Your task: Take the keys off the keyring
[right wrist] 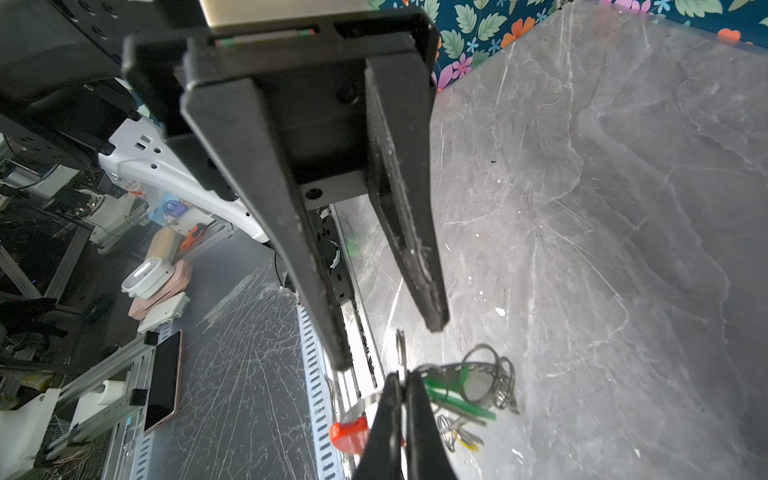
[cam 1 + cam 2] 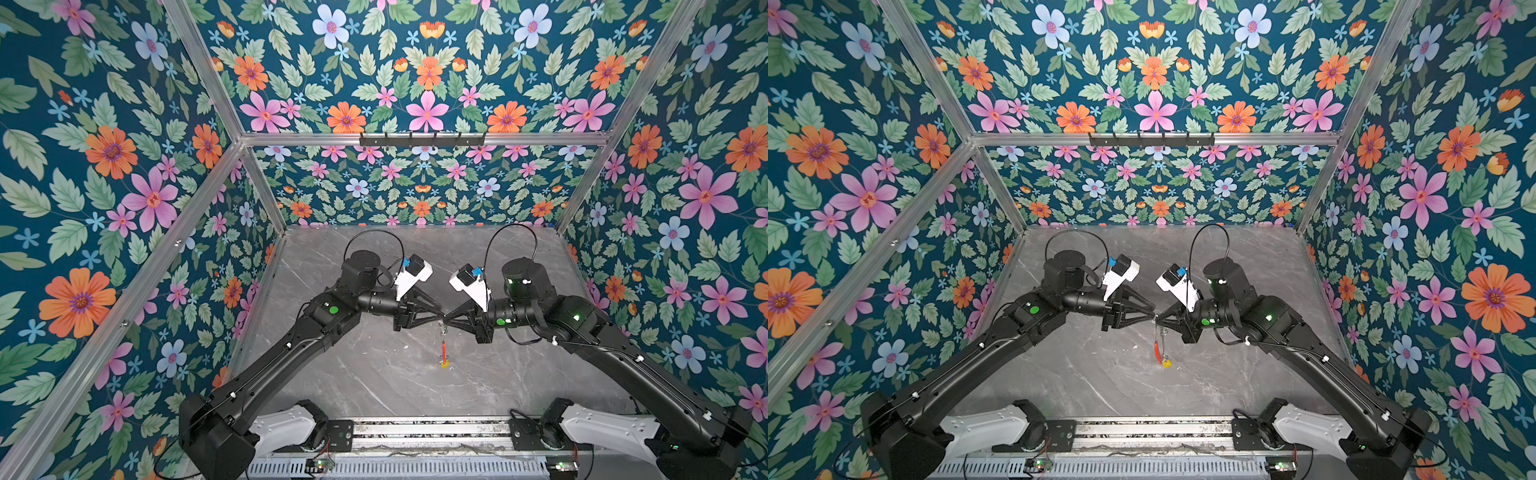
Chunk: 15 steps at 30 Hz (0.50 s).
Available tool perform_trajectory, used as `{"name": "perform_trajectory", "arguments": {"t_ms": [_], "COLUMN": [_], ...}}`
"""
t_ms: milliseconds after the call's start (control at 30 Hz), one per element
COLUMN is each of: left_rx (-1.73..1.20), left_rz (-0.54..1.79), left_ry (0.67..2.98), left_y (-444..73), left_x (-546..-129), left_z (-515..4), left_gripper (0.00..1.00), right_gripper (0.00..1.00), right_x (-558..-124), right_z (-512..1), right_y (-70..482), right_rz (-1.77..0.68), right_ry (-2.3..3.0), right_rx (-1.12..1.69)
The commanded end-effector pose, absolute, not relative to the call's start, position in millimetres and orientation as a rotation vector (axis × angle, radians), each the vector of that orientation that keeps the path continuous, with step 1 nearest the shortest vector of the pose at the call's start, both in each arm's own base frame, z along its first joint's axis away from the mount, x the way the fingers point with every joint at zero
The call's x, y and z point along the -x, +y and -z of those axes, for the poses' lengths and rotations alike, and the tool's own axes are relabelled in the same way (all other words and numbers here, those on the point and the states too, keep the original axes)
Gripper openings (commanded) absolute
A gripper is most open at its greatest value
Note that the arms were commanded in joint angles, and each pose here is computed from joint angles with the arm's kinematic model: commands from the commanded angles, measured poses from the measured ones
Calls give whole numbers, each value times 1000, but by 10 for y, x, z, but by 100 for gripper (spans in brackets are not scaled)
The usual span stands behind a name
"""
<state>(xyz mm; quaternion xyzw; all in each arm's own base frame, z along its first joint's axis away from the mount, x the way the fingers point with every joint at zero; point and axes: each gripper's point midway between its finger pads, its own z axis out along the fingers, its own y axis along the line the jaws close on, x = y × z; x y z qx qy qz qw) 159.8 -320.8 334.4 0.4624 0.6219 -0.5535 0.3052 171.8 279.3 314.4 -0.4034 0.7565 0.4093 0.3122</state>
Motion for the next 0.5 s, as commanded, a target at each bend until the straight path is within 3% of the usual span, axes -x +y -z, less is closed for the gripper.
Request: {"name": "perform_trajectory", "arguments": {"t_ms": [0,467], "left_rx": [-1268,-1285], "left_rz": [1473,1476], "left_ry": [1648,1640], "left_y": [-3198,-3238], "left_x": [-1536,-1532], "left_z": [-3294,-3278], "left_gripper": [32,20], "right_gripper": [0,0], "right_x": [-1730,-1748], "right_z": [-3145,-3168], "right_y": [2793,2849], "right_rz": [-1056,-1052], "right_ry": [1993,1984], "right_rx": [1075,1089]}}
